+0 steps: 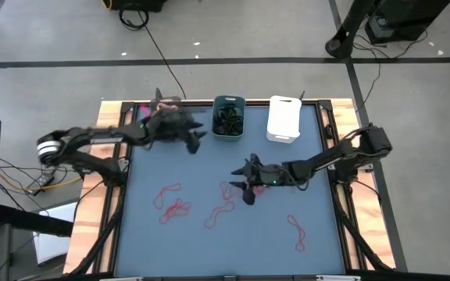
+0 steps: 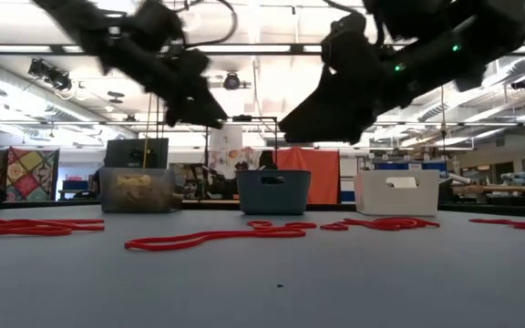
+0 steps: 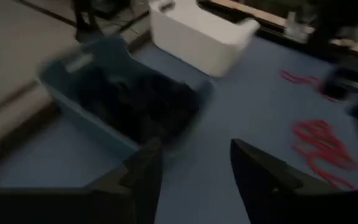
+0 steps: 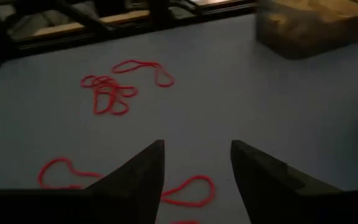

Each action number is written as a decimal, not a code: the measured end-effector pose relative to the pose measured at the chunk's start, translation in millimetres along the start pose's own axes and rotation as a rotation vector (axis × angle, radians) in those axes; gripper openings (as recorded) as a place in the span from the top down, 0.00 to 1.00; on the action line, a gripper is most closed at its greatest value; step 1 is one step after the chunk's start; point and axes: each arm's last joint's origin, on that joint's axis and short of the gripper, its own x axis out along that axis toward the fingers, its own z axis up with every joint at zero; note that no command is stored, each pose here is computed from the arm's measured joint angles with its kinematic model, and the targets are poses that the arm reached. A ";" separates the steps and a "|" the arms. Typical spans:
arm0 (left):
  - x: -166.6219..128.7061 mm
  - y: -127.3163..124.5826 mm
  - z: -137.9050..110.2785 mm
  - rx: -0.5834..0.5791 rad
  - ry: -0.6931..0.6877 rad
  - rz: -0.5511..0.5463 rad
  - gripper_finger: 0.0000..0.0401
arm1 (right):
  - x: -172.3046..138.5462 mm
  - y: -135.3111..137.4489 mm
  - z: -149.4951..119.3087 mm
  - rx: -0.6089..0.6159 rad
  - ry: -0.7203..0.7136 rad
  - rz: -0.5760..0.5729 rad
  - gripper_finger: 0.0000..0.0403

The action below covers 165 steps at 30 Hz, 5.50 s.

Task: Sort rubber bands into baskets
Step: Put the red rubber band into the white bin

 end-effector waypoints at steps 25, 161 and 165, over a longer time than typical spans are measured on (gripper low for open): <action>-59.6 -68.9 -133.9 -0.041 0.612 -0.068 0.54 | 76.5 -5.4 15.1 -0.151 0.080 0.256 0.56; -27.9 -109.3 -105.4 -0.106 0.111 0.040 0.67 | -138.8 -175.3 76.8 0.096 0.362 -0.788 0.46; -29.6 -111.2 -106.3 -0.133 0.095 0.059 0.69 | -139.7 -166.7 83.5 0.099 0.296 -0.653 0.42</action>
